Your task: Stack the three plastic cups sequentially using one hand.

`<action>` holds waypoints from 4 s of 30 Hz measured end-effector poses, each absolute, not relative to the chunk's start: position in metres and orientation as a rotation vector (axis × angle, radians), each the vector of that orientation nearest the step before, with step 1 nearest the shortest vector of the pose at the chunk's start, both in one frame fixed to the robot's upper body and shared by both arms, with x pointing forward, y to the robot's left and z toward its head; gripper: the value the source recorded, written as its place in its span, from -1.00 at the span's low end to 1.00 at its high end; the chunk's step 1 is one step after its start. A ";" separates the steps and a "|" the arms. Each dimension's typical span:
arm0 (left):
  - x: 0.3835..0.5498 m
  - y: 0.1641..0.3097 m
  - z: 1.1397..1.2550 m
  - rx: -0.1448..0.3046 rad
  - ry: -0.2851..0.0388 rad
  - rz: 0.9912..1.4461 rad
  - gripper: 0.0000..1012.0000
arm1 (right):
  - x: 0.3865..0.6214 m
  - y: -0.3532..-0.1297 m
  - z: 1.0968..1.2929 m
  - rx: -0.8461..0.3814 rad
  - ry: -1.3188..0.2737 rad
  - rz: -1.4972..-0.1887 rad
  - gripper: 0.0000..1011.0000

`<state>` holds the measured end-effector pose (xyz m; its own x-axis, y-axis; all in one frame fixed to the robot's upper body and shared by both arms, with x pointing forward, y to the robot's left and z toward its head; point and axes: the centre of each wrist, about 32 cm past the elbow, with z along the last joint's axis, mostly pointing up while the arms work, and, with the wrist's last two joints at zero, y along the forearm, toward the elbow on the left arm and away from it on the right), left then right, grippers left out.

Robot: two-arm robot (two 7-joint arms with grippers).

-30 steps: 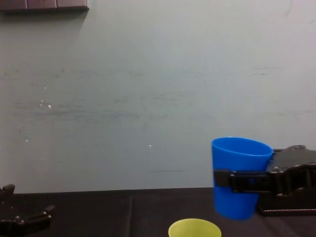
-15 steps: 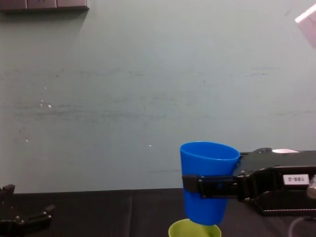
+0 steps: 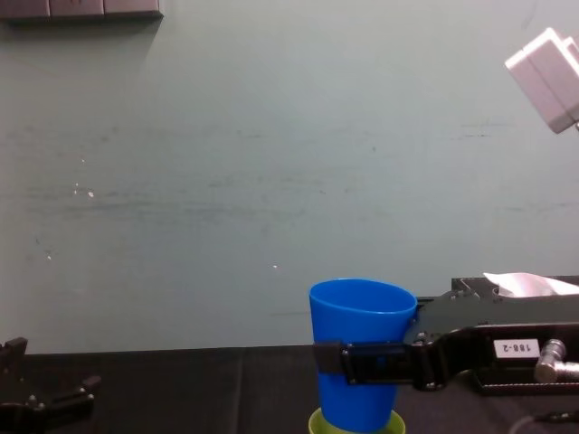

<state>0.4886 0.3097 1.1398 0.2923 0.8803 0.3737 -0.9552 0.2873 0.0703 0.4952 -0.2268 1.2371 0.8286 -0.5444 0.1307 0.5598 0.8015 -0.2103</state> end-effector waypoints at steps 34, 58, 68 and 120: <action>0.489 0.310 1.140 0.305 -0.285 1.248 1.00 | 0.505 -0.224 1.221 -0.244 -0.043 -0.588 0.44; 0.489 0.310 1.140 0.304 -0.285 1.248 1.00 | 0.505 -0.222 1.213 -0.267 -0.039 -0.591 0.44; 0.489 0.310 1.140 0.304 -0.285 1.248 1.00 | 0.505 -0.223 1.213 -0.268 -0.039 -0.592 0.51; 0.489 0.310 1.140 0.304 -0.285 1.248 1.00 | 0.474 -0.288 1.207 -0.244 -0.063 -0.894 0.98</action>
<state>0.4886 0.3097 1.1398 0.2923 0.8803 0.3737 -0.9553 0.2873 0.0703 0.4739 -0.2877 1.2071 0.6268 -0.7635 0.1556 0.7777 0.6009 -0.1845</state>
